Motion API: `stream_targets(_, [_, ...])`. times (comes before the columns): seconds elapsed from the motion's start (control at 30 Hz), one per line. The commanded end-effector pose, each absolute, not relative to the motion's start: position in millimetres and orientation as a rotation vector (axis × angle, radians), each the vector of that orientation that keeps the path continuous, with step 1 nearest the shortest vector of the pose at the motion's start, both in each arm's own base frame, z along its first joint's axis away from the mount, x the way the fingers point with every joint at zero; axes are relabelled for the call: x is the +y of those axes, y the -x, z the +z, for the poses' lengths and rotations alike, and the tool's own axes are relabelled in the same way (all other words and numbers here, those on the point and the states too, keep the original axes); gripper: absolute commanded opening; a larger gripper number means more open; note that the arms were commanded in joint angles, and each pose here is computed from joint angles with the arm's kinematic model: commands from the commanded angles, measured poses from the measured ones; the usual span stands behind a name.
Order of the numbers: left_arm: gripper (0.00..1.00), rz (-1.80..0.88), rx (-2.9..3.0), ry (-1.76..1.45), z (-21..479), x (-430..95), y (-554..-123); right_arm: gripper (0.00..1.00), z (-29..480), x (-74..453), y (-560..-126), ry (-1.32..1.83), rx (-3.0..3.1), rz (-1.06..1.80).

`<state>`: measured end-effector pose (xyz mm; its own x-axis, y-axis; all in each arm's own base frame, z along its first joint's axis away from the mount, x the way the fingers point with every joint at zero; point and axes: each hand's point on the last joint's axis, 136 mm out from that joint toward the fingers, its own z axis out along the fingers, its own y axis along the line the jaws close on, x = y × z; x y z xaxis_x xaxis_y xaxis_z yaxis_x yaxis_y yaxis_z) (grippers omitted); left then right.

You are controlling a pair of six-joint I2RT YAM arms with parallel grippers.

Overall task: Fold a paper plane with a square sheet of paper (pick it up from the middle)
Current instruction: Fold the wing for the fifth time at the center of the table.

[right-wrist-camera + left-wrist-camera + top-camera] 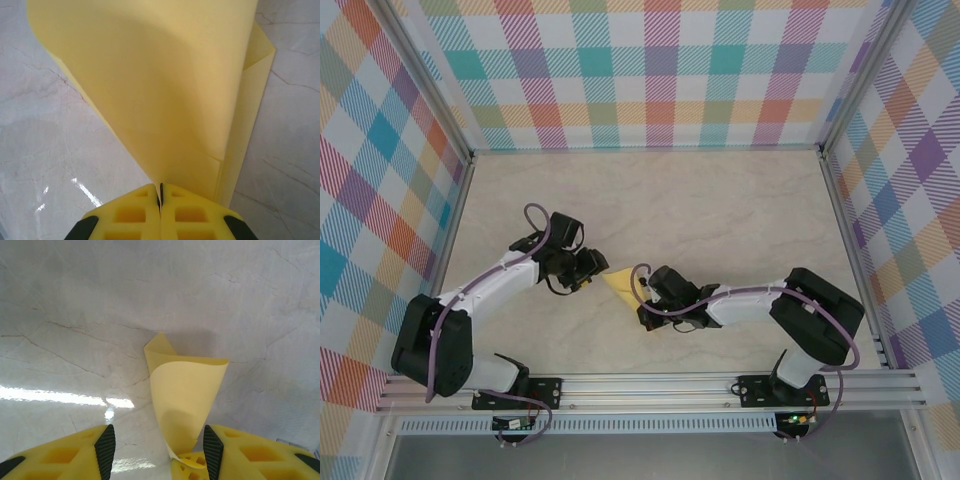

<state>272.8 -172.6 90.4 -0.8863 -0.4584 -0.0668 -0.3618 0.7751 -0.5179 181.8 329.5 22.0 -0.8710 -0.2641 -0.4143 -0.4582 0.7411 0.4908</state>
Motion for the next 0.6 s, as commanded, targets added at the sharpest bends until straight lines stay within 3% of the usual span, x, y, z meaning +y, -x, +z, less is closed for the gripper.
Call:
stream_targets(0.0, [0.47, -0.804, 2.720, 0.649, 99, -170, -272, 0.06, 17, 333, -178, 0.511, 2.671, 0.967])
stream_targets(0.2, [0.36, -0.919, 2.628, 0.595, 111, -174, -267, 0.07, 23, 335, -181, 0.429, 2.685, 1.071])
stream_targets(0.57, [0.35, -1.196, 2.487, 0.412, 126, -202, -256, 0.07, 34, 328, -193, 0.254, 2.654, 1.227])
